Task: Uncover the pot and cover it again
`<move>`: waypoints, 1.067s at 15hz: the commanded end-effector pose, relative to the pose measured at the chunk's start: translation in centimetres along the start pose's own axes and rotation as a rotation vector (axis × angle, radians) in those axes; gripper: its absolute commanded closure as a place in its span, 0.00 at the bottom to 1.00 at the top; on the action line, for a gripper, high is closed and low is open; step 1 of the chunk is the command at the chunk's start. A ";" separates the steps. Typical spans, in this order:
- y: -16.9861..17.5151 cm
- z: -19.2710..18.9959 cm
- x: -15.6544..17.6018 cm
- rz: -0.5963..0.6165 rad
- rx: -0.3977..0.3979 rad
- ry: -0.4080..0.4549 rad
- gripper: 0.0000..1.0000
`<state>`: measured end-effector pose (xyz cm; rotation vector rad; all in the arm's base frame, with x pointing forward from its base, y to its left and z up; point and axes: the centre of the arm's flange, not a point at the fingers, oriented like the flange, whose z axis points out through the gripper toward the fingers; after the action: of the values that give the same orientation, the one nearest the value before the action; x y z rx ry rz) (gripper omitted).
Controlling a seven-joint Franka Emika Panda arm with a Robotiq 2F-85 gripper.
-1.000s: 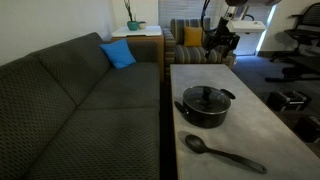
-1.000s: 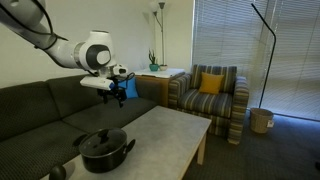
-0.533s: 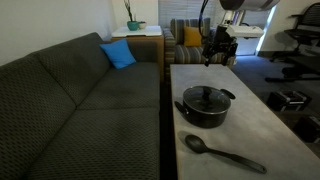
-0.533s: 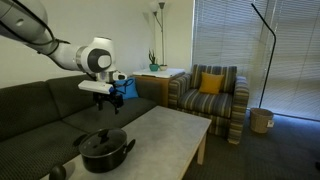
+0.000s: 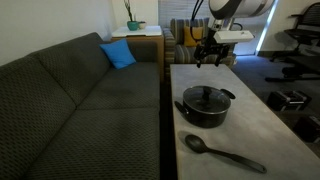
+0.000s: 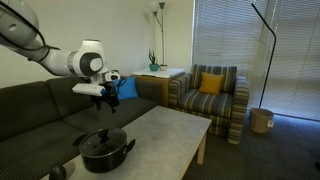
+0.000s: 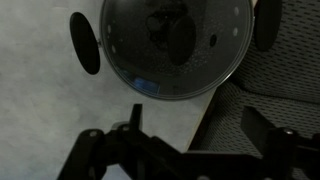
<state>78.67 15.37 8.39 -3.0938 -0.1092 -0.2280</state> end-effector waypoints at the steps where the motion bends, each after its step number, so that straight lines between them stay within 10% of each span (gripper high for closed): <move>1: -0.9 3.7 0.6 0.016 -0.038 0.041 0.00; 11: 0.0 9.3 2.1 -0.039 -0.024 -0.112 0.00; 12: 0.0 5.5 -3.0 -0.006 -0.032 -0.047 0.00; 16: -0.3 5.8 -3.4 -0.015 -0.066 -0.046 0.00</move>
<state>76.22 15.32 2.17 -3.1388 -0.1465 -0.1042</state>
